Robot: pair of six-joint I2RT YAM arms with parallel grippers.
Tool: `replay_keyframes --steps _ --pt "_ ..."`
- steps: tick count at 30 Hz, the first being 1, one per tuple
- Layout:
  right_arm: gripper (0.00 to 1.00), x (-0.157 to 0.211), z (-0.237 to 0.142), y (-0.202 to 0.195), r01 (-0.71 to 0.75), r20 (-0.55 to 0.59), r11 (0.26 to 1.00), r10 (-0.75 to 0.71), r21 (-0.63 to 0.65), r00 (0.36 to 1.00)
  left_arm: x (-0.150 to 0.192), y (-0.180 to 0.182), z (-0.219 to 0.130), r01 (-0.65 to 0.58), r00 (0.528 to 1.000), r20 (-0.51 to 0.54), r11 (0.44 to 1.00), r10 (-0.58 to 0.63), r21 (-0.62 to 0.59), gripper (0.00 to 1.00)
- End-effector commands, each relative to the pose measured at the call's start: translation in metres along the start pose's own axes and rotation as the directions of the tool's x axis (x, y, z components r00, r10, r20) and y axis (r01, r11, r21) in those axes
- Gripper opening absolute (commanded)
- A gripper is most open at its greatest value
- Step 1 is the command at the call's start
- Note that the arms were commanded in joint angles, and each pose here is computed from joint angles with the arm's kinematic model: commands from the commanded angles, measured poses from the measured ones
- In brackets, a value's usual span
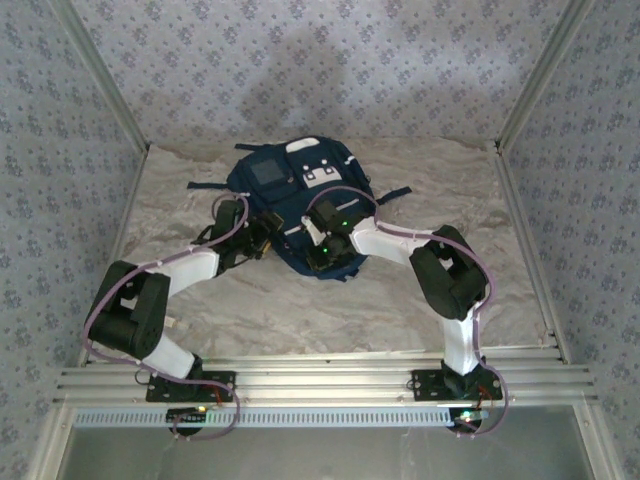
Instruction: Pack the student bag
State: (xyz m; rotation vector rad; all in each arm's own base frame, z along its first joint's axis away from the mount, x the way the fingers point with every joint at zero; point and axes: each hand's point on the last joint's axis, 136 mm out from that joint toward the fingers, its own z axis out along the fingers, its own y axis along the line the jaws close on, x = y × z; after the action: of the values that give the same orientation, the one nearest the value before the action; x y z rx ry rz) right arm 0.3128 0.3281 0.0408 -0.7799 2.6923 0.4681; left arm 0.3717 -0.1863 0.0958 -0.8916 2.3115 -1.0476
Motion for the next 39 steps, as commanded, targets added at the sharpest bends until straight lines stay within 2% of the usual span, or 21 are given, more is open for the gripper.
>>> replay_keyframes --steps 1,5,10,15,22,27,33,34,35,39 --pt "0.13 0.065 0.027 -0.022 -0.012 -0.211 0.996 0.031 0.090 0.977 -0.016 -0.031 -0.015 -0.083 0.995 0.059 0.996 0.081 0.039 0.66" --pt "0.13 0.060 0.025 -0.020 -0.017 -0.193 0.996 0.033 0.086 0.981 -0.019 -0.026 -0.021 -0.127 0.989 0.073 0.992 0.128 -0.021 0.67" --pt "0.13 0.057 0.025 -0.017 -0.015 -0.192 0.997 0.029 0.078 0.981 -0.017 -0.038 -0.010 -0.116 0.993 0.035 0.993 0.115 0.036 0.66" --pt "0.13 0.057 0.025 -0.016 -0.028 -0.189 0.997 0.041 0.071 0.981 -0.018 -0.041 -0.002 -0.161 0.987 0.013 0.987 0.160 0.004 0.67" --pt "0.13 0.055 0.026 -0.013 -0.031 -0.186 0.998 0.043 0.063 0.982 -0.009 -0.009 0.025 -0.141 0.990 -0.039 0.986 0.138 -0.092 0.67" --pt "0.13 0.053 0.025 -0.013 -0.029 -0.184 0.997 0.041 0.065 0.982 -0.005 0.004 0.029 -0.176 0.984 -0.050 0.970 0.170 -0.169 0.67" --pt "0.13 0.050 0.027 -0.011 -0.025 -0.184 0.998 0.035 0.059 0.982 0.005 0.006 0.050 -0.180 0.981 -0.099 0.970 0.165 -0.162 0.66" --pt "0.13 0.050 0.027 -0.011 -0.025 -0.186 0.998 0.036 0.059 0.982 0.008 0.006 0.055 -0.171 0.981 -0.113 0.973 0.155 -0.155 0.64" --pt "0.13 0.051 0.027 -0.012 -0.023 -0.189 0.998 0.034 0.062 0.981 0.012 0.005 0.061 -0.164 0.980 -0.133 0.976 0.146 -0.140 0.58" --pt "0.13 0.051 0.025 -0.013 -0.018 -0.185 0.997 0.032 0.073 0.982 0.019 0.001 0.073 -0.142 0.978 -0.165 0.985 0.125 -0.097 0.20"
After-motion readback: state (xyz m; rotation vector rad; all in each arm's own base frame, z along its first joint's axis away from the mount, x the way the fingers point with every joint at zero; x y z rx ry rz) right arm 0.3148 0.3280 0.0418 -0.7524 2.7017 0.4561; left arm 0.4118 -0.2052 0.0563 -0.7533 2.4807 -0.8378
